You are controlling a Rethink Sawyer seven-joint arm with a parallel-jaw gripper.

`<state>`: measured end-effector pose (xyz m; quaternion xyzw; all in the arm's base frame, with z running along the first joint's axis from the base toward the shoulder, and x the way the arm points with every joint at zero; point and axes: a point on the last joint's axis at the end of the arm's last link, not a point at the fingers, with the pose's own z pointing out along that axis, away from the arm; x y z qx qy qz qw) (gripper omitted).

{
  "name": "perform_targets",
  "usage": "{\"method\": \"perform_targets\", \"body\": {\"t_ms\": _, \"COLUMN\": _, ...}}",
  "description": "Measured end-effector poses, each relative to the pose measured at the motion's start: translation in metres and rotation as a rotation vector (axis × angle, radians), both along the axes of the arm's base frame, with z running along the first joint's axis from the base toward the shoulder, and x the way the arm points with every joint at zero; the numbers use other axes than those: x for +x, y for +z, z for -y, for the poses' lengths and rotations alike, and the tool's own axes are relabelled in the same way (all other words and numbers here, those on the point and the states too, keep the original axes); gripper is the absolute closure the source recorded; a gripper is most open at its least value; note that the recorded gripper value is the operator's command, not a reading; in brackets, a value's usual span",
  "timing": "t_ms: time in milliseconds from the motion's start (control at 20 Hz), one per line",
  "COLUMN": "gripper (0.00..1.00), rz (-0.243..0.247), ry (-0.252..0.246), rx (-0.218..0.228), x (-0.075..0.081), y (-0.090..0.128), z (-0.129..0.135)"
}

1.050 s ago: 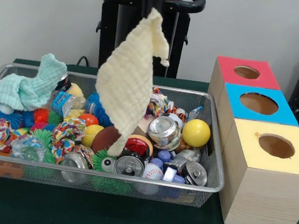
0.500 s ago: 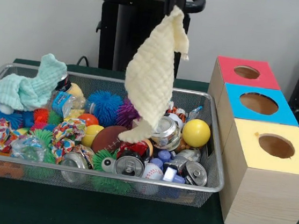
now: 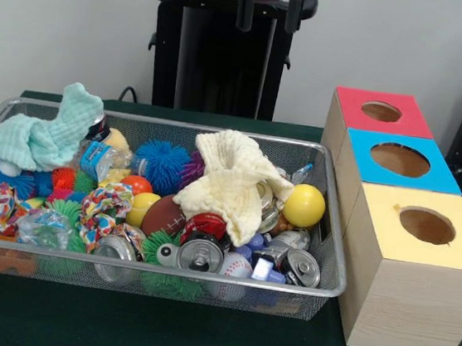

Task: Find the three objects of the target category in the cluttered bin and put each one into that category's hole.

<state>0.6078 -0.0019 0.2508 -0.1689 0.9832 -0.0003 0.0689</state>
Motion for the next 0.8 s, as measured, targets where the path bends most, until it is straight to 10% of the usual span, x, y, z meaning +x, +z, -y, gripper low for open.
{"method": "perform_targets", "body": {"t_ms": 800, "gripper": 0.00, "rz": -0.015, "ry": -0.065, "rx": 0.024, "x": 0.007, "y": -0.014, "z": 0.031}}
